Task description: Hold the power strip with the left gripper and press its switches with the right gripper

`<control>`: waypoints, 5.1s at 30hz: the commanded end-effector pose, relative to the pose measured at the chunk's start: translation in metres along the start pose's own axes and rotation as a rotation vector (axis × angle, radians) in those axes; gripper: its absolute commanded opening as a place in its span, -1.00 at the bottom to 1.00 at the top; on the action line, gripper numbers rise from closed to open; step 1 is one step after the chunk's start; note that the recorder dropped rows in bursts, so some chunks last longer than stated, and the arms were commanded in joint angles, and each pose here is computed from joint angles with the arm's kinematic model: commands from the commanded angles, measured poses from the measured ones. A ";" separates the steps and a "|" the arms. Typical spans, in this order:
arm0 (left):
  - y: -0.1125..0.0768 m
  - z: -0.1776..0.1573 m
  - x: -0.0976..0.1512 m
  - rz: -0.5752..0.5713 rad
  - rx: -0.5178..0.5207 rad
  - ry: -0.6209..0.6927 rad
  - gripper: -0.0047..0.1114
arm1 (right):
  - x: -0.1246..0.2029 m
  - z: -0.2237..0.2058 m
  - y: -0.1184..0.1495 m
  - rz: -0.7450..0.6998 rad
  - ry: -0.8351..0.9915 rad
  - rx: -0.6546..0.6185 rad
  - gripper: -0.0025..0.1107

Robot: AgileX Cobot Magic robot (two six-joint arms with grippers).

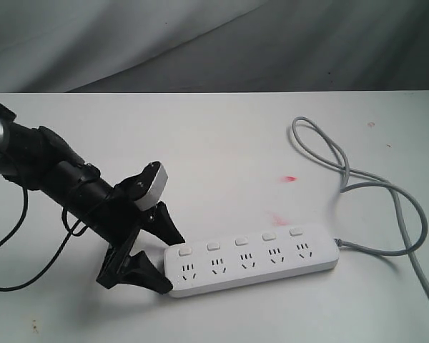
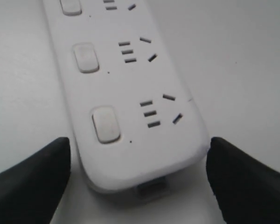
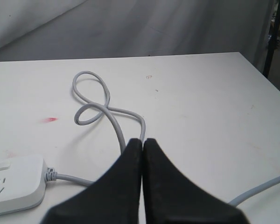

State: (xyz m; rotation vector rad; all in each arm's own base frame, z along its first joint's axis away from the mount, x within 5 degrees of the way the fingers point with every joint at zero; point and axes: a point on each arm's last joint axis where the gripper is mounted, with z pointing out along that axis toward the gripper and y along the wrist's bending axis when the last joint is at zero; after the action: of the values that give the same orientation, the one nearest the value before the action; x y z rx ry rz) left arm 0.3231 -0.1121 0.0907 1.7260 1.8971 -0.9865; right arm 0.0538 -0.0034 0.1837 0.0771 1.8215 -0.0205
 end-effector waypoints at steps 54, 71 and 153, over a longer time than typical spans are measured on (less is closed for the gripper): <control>-0.029 0.035 -0.036 0.028 0.052 0.054 0.64 | 0.000 0.000 0.000 -0.002 -0.011 0.005 -0.96; -0.019 0.042 -0.033 -0.012 -0.127 0.065 0.05 | 0.000 0.000 0.000 -0.002 -0.011 0.005 -0.96; -0.020 0.042 -0.033 -0.012 -0.126 0.064 -0.40 | -0.117 -0.024 -0.008 0.334 -0.623 0.007 -0.96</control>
State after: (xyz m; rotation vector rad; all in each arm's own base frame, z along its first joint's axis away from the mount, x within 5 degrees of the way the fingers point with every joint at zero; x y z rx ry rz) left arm 0.3015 -0.1647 0.0902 1.6822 1.9682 -0.8590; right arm 0.0430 -0.0167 0.2962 0.3641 1.0426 0.1915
